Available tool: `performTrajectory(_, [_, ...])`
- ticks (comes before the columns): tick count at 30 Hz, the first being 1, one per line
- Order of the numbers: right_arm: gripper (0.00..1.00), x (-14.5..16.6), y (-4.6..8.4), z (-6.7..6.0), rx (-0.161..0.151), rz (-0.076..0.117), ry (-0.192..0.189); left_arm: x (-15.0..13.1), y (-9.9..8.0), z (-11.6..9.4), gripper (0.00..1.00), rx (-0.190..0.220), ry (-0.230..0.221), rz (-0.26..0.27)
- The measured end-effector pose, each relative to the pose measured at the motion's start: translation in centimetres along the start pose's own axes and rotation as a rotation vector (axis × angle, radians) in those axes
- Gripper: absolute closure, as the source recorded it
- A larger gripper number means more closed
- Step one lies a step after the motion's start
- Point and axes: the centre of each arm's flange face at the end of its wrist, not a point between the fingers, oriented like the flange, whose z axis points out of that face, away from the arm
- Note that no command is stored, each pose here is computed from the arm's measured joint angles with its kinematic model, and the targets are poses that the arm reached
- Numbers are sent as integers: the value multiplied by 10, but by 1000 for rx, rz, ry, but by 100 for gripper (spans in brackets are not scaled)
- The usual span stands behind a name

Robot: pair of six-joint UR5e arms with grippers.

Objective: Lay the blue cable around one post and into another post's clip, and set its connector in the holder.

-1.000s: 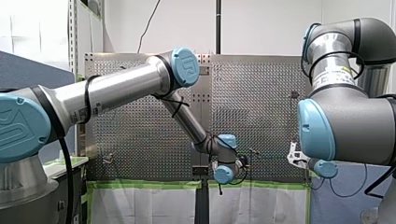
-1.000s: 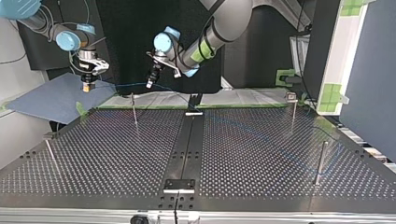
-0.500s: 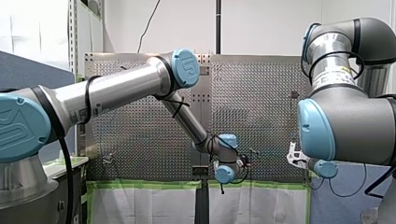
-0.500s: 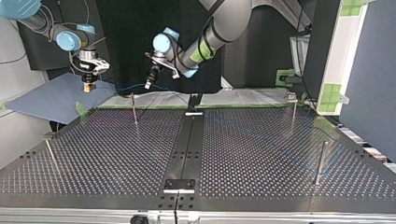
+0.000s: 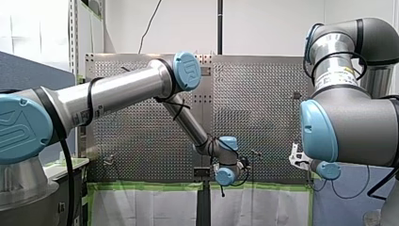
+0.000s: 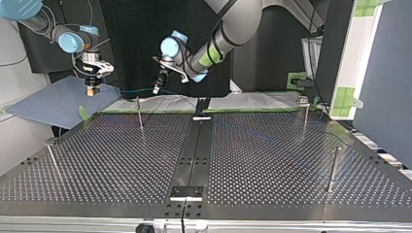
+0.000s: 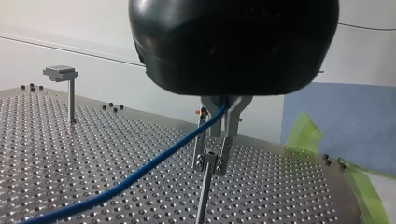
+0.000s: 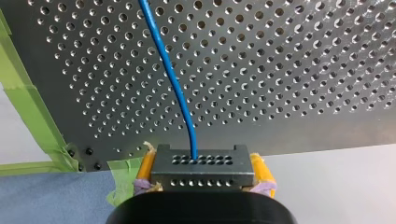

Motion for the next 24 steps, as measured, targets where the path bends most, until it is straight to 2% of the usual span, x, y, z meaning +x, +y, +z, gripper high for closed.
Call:
performTrajectory(18, [100, -1, -5, 0, 16, -5, -2, -5, 4, 9, 100, 5, -9, -21])
performTrajectory(24, [100, -1, -7, 0, 19, -6, -5, 10, 7, 10, 100, -2, 19, -9])
